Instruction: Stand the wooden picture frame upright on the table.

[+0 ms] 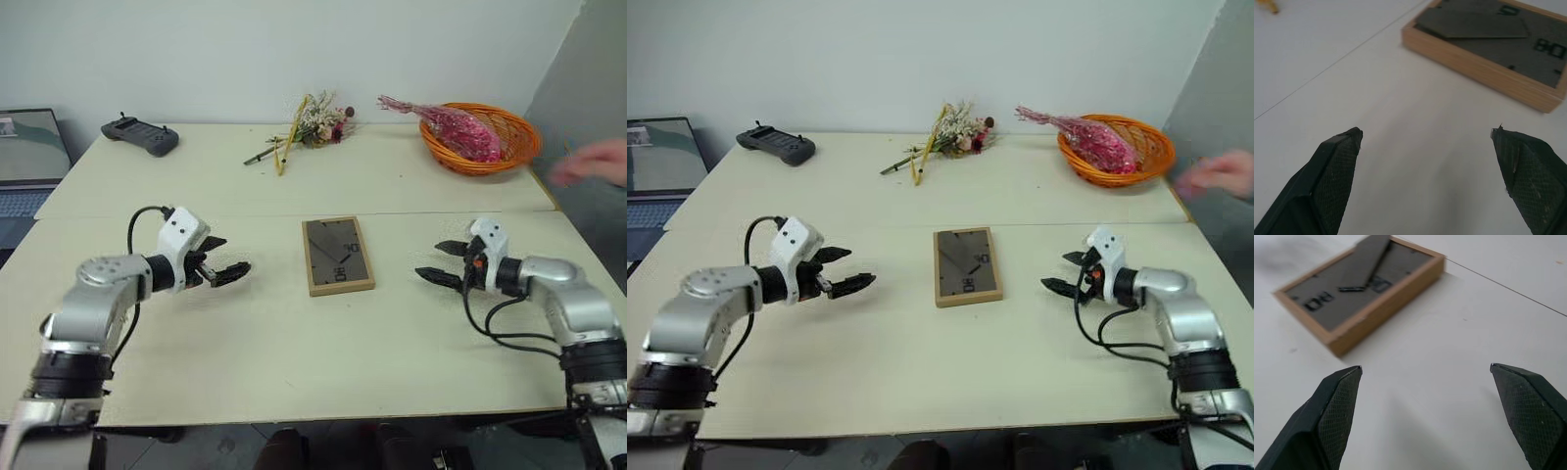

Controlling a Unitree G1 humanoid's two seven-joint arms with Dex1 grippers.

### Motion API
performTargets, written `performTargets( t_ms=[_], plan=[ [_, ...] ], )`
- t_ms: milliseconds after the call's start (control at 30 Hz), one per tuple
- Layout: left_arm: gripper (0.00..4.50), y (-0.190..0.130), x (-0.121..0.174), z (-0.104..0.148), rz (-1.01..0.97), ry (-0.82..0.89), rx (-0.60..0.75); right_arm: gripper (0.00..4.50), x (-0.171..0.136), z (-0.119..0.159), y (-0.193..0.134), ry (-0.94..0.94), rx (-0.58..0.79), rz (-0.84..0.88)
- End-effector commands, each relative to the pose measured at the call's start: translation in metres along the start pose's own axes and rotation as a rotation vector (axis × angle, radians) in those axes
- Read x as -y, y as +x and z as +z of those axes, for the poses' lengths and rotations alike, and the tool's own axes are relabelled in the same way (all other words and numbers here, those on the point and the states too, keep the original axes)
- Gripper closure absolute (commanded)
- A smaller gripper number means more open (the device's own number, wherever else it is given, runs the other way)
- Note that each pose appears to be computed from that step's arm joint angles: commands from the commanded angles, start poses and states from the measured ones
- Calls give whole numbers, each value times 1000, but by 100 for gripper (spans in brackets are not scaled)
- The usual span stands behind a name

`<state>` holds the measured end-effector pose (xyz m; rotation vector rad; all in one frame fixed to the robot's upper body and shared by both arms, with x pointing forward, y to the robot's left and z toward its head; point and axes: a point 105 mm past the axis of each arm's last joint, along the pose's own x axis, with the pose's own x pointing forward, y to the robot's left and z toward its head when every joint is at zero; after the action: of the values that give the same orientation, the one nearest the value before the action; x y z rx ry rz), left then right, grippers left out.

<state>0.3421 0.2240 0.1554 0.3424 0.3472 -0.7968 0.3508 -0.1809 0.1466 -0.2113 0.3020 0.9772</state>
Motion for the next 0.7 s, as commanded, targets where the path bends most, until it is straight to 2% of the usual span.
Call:
performTargets(
  t_ms=[33, 300, 367, 467, 700],
  plan=[
    [0, -2, -8, 14, -18, 84, -5, 3, 0, 24, -1, -29, 25, 76],
    [0, 20, -24, 23, 7, 154, 27, 3, 12, 31, 24, -95, 25, 53],
    [35, 29, -24, 23, 11, 171, 28, 0, 17, 29, 33, -133, 7, 19],
    [92, 41, -25, 23, 20, 191, 29, 51, 26, 33, 48, -142, 10, -38],
    [248, 79, -18, 17, 13, 264, 8, 232, 35, 31, 87, -202, -32, -149]
  ],
)
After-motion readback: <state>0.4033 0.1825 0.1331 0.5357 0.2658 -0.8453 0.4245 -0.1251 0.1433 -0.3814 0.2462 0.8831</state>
